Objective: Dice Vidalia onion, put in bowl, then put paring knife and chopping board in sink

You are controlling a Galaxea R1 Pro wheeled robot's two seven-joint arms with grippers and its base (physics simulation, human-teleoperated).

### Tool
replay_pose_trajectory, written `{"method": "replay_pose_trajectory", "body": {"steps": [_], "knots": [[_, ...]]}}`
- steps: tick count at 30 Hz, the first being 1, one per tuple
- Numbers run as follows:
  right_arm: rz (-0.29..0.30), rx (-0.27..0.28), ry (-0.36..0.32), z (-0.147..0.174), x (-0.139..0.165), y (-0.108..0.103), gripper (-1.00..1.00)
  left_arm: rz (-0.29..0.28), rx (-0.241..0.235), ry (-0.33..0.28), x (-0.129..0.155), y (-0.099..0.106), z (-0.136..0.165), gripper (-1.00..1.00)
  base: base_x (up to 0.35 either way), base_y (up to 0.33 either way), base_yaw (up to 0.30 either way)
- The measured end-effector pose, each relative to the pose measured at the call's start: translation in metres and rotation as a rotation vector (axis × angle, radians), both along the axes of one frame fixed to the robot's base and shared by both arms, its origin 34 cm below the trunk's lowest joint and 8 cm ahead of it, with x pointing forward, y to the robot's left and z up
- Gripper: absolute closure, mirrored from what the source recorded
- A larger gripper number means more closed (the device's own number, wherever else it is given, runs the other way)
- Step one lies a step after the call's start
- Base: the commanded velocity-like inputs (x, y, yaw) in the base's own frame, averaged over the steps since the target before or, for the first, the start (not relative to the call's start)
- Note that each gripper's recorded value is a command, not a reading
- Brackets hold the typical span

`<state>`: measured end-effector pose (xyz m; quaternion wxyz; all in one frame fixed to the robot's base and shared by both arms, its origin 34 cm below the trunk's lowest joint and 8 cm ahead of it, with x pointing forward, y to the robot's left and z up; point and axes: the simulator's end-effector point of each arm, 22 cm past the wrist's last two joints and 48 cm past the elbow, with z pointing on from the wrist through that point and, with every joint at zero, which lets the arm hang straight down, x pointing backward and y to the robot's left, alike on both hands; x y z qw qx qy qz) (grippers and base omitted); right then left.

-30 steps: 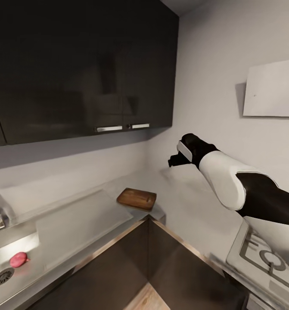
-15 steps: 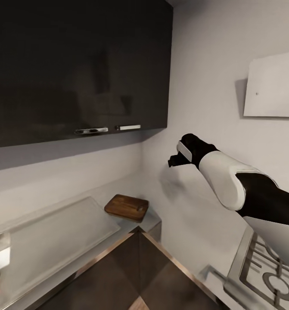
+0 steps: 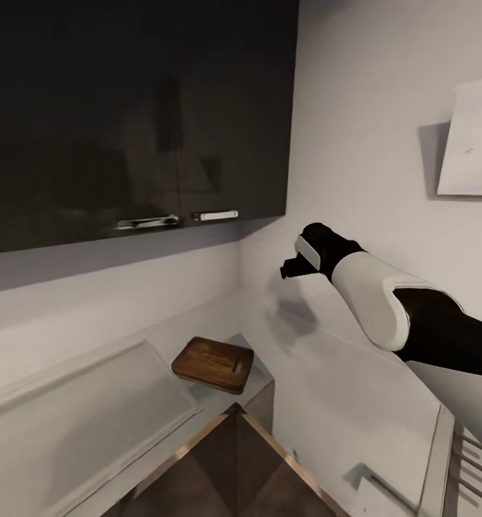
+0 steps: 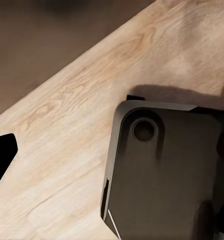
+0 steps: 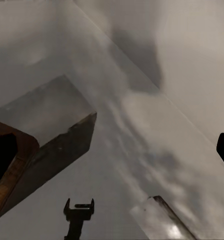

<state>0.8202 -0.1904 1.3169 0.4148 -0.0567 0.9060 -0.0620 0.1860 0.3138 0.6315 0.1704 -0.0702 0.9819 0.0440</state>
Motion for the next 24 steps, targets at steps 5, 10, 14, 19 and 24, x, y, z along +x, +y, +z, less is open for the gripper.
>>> {"method": "replay_pose_trajectory", "body": {"steps": [5, 10, 14, 19, 24], "knots": [[0.001, 0.0, 0.001, 0.0, 0.0, 0.001, -1.0, -0.001, -0.002, 0.007, -0.003, -0.001, -0.001, -1.0, 0.085, 0.013, 0.0], [0.001, 0.0, 0.001, 0.0, 0.0, 0.001, -1.0, 0.0, -0.01, 0.045, -0.02, -0.004, -0.004, -1.0, 0.008, 0.001, 0.0], [0.003, 0.0, 0.001, 0.0, 0.0, 0.002, -1.0, 0.001, -0.013, 0.063, -0.029, -0.005, -0.005, -1.0, 0.001, 0.0, 0.0], [0.002, 0.0, 0.002, -0.001, 0.0, 0.001, -1.0, 0.001, -0.014, 0.067, -0.031, -0.005, -0.005, -1.0, 0.0, 0.0, 0.0], [0.001, 0.0, 0.002, -0.001, 0.0, 0.001, -1.0, 0.001, -0.014, 0.067, -0.031, -0.005, -0.005, -1.0, 0.0, 0.0, 0.0]]}}
